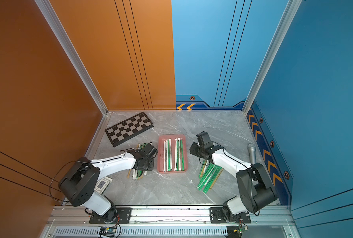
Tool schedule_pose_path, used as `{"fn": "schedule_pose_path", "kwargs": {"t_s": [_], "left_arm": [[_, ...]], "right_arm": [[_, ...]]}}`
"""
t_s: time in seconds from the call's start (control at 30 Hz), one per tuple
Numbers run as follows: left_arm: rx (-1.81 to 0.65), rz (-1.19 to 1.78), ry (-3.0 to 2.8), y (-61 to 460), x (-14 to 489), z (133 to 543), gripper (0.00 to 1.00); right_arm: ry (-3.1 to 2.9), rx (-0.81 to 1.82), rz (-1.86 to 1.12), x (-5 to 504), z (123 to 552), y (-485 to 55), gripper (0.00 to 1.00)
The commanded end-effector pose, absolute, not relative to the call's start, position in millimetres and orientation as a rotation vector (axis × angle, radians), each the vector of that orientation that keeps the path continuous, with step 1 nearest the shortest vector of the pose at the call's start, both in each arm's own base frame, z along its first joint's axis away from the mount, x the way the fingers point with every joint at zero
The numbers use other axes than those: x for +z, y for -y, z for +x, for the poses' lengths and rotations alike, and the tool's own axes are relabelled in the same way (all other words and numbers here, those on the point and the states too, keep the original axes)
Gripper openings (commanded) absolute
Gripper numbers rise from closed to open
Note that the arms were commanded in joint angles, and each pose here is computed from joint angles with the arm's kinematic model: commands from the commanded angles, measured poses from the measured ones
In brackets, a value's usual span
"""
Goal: Put the straws into the storage box
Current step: Pick up the straw from the center of the board.
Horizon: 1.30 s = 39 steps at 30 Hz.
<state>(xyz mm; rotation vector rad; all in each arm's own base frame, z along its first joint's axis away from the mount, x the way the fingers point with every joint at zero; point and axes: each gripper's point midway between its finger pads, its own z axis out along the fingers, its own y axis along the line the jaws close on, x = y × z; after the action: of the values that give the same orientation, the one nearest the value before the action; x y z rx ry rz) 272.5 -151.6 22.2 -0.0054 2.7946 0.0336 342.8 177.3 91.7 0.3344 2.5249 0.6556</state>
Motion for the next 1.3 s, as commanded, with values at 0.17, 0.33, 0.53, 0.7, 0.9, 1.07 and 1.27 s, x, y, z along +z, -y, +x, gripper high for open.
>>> {"fn": "schedule_pose_path", "kwargs": {"t_s": [0.17, 0.33, 0.53, 0.7, 0.9, 1.07, 1.27], "left_arm": [[0.069, -0.008, -2.835, 147, 15, 268, 0.28], [0.045, -0.003, -2.813, 151, 23, 269, 0.12], [-0.056, -0.013, -2.726, 164, 56, 278, 0.07], [-0.166, -0.009, -2.643, 180, 89, 286, 0.05], [-0.380, 0.005, -2.559, 217, 113, 291, 0.06], [-0.528, 0.040, -2.566, 248, 107, 293, 0.06], [-0.593, 0.060, -2.575, 268, 100, 297, 0.07]], "right_arm": [[-2.537, 0.621, 0.337, 92, 336, -166, 0.34], [-2.543, 0.600, 0.351, 89, 334, -159, 0.34], [-2.568, 0.485, 0.443, 76, 326, -127, 0.34], [-2.615, 0.293, 0.495, 66, 312, -92, 0.34], [-2.674, 0.228, 0.520, 52, 302, -81, 0.34], [-2.718, 0.219, 0.522, 40, 298, -82, 0.33], [-2.742, 0.209, 0.523, 34, 295, -82, 0.29]]}}
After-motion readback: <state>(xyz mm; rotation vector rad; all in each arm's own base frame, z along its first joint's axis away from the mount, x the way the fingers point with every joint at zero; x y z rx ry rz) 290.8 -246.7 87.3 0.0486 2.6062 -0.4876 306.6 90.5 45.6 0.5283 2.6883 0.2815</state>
